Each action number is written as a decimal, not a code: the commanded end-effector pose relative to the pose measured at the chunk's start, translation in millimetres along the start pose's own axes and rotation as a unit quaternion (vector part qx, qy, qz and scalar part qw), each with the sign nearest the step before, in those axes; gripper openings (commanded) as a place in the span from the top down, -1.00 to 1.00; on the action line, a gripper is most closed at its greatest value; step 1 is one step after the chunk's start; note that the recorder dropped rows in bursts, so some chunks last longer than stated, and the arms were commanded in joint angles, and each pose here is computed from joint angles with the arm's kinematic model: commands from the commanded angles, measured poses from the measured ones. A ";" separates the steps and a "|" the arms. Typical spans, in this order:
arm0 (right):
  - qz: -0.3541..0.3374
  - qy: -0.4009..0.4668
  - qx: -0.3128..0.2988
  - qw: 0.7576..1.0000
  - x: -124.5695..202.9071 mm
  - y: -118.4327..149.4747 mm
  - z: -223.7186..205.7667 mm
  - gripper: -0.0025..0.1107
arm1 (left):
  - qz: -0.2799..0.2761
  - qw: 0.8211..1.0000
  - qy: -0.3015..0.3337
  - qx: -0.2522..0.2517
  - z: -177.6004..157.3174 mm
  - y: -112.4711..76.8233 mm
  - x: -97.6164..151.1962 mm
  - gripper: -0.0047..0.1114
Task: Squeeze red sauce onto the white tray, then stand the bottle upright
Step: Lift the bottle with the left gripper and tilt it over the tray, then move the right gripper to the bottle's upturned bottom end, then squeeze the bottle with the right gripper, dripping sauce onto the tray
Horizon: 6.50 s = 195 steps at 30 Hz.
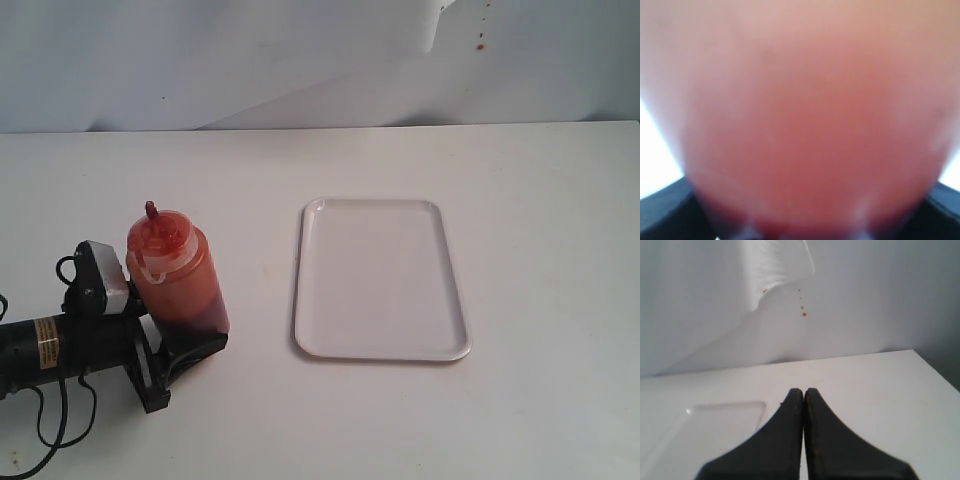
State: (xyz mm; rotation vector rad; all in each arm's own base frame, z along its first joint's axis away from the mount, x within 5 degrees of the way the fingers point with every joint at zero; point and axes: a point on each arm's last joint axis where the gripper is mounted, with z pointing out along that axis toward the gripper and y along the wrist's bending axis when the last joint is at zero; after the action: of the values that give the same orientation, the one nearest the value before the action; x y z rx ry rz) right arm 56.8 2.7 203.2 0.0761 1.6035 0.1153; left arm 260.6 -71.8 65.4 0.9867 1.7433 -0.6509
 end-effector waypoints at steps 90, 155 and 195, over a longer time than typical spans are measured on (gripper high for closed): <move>-0.271 0.008 -0.225 0.936 -45.2 85.6 155.1 -0.34 | 0.480 0.843 0.127 -0.205 103.6 -9.2 -138.3 0.92; -0.245 0.155 -0.408 0.866 -0.2 129.5 213.4 -0.62 | 0.699 0.628 0.168 -0.298 102.3 -22.3 -161.7 0.92; -0.355 0.142 -0.387 0.839 4.1 163.4 254.0 -0.52 | 0.701 0.632 0.171 -0.282 103.8 -23.5 -159.5 0.92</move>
State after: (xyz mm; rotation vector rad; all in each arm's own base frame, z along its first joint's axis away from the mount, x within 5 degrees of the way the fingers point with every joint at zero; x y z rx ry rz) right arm 306.7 161.3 205.5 -1.2199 1.6645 0.1934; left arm 320.3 -215.4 163.1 1.6961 0.8087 1.0712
